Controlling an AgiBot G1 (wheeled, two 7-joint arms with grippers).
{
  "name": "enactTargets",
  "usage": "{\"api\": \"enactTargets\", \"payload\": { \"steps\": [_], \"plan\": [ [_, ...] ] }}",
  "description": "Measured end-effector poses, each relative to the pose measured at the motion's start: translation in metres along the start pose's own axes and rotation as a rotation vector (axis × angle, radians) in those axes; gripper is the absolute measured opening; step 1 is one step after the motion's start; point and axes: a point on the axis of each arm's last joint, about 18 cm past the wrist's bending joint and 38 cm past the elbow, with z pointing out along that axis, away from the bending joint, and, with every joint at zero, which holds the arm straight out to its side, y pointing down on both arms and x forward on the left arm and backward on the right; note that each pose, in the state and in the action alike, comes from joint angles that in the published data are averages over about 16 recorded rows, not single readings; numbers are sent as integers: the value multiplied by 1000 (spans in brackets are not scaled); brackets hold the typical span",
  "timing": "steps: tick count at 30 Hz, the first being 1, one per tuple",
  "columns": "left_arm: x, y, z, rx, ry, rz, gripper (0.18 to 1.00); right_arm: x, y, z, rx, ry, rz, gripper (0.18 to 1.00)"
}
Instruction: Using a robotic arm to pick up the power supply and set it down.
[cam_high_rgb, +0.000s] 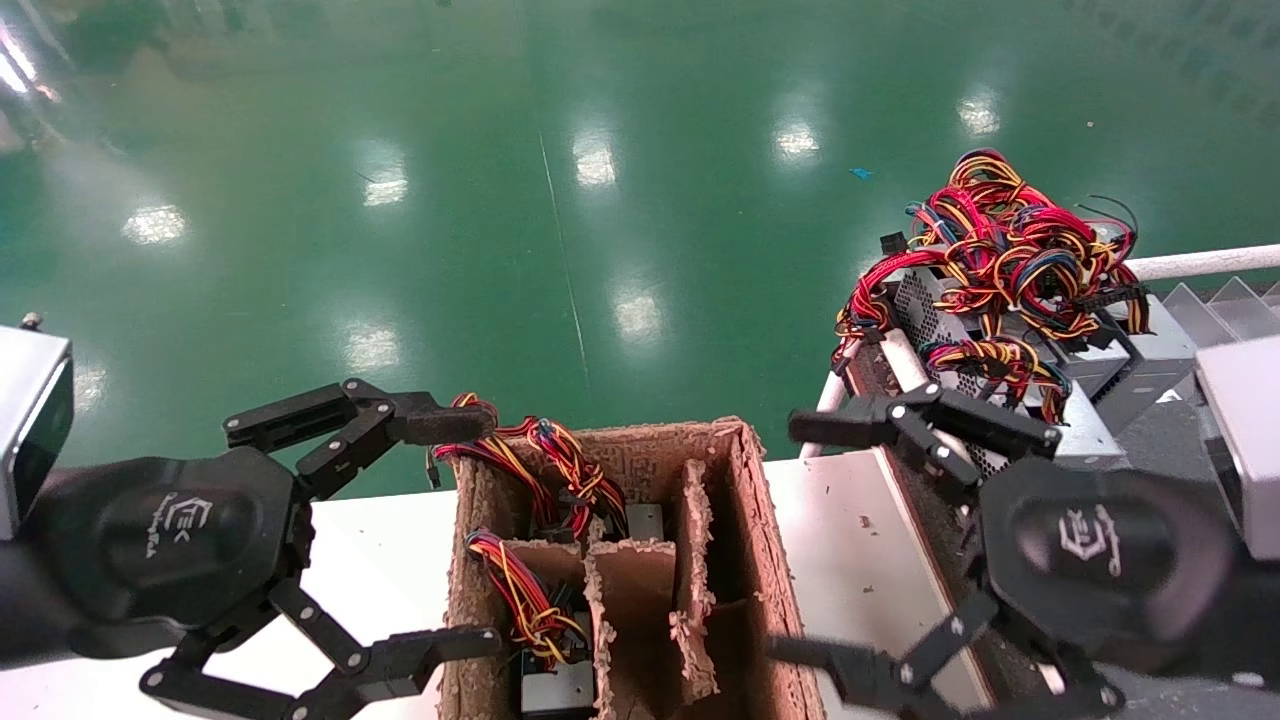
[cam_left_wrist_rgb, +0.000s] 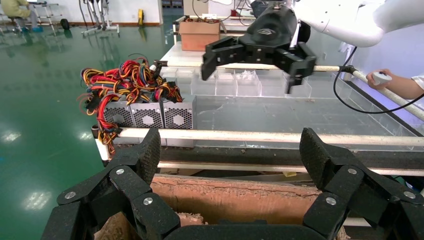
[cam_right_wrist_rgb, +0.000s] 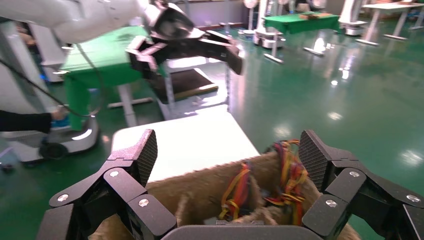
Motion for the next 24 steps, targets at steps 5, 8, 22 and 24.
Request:
{"api": "enactTargets", "payload": {
  "steps": [5,8,22,24],
  "plan": [
    [0,0,0,0,0,0,1001,-5,-1,3,8,-30,4,1001],
    [0,0,0,0,0,0,1001,-6,-2,3,10,-38,5,1001],
    [0,0,0,0,0,0,1001,-5,-2,3,9,-30,5,1001],
    [0,0,0,0,0,0,1001,-5,-2,3,8,-29,5,1001]
  ]
}}
